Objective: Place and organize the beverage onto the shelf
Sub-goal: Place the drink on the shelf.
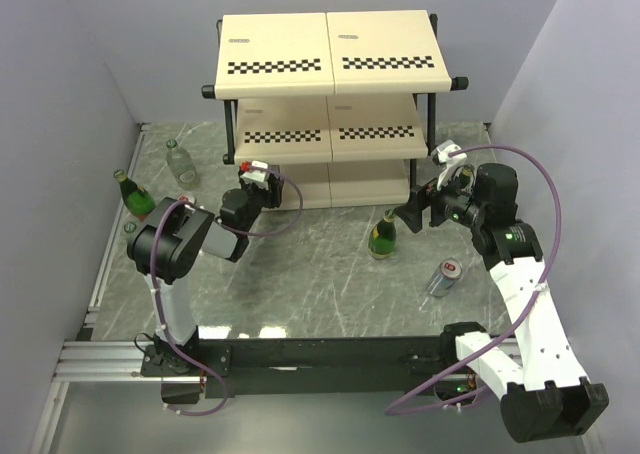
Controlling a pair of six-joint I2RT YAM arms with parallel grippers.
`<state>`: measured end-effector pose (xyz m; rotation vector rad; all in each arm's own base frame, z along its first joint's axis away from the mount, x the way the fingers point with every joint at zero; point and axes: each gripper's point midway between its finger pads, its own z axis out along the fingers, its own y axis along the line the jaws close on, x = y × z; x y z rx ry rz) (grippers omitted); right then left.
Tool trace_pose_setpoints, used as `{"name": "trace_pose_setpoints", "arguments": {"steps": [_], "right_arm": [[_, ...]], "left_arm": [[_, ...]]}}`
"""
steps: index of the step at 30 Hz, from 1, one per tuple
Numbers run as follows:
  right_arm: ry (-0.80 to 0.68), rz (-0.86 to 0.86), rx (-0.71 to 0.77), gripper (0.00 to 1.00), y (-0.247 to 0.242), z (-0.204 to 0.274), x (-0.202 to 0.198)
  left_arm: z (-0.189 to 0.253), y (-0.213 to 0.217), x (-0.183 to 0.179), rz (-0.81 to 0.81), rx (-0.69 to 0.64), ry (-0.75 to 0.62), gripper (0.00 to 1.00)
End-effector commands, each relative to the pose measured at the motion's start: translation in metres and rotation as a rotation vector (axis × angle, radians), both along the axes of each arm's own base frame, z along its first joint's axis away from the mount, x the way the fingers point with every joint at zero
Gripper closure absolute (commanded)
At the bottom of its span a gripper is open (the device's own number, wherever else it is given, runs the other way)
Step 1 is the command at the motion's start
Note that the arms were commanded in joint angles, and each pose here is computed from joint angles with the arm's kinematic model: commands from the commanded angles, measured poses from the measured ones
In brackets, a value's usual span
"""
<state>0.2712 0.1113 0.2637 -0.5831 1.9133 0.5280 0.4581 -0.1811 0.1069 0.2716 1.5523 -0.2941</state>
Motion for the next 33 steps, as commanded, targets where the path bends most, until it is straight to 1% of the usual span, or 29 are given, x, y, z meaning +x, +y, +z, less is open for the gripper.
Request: {"name": "trace_pose_setpoints", "arguments": {"steps": [1, 7, 15, 16, 18, 19, 21, 22, 24, 25, 27, 28, 30, 33], "right_arm": [[-0.020, 0.005, 0.000, 0.09, 0.000, 0.004, 0.003], [-0.020, 0.009, 0.003, 0.09, 0.000, 0.004, 0.002], [-0.027, 0.014, 0.004, 0.09, 0.001, 0.006, 0.001], [-0.028, 0.016, 0.005, 0.09, 0.001, 0.007, 0.001], [-0.028, 0.015, 0.005, 0.09, 0.001, 0.007, 0.001], [-0.027, 0.017, 0.006, 0.09, 0.001, 0.006, 0.000], [-0.028, 0.017, 0.006, 0.09, 0.001, 0.007, 0.000], [-0.028, 0.017, 0.006, 0.09, 0.001, 0.007, 0.000], [-0.030, 0.017, 0.005, 0.09, 0.001, 0.007, 0.000], [-0.027, 0.016, 0.006, 0.09, 0.001, 0.006, 0.000], [-0.030, 0.019, 0.008, 0.09, 0.002, 0.007, -0.001], [-0.029, 0.019, 0.008, 0.09, 0.002, 0.007, 0.000], [-0.030, 0.022, 0.009, 0.09, 0.002, 0.007, 0.000], [-0.029, 0.022, 0.010, 0.09, 0.002, 0.007, -0.001]], "left_arm": [[0.159, 0.011, -0.012, -0.001, -0.241, -0.587, 1.00], [0.152, 0.006, -0.016, -0.045, -0.197, -0.582, 1.00], [0.136, 0.011, -0.019, -0.028, -0.207, -0.534, 0.99], [0.136, 0.011, -0.019, -0.026, -0.210, -0.531, 0.96], [0.134, 0.012, -0.020, -0.025, -0.211, -0.524, 0.93], [0.133, 0.012, -0.021, -0.024, -0.212, -0.522, 0.86], [0.132, 0.013, -0.021, -0.020, -0.213, -0.517, 0.77], [0.133, 0.014, -0.022, -0.019, -0.214, -0.518, 0.70], [0.132, 0.015, -0.022, -0.013, -0.218, -0.515, 0.65], [0.133, 0.015, -0.022, -0.012, -0.220, -0.516, 0.61], [0.134, 0.015, -0.023, -0.012, -0.221, -0.517, 0.56], [0.133, 0.016, -0.023, -0.011, -0.222, -0.514, 0.52], [0.135, 0.016, -0.024, -0.011, -0.221, -0.517, 0.49], [0.135, 0.016, -0.024, -0.009, -0.222, -0.518, 0.39]]}}
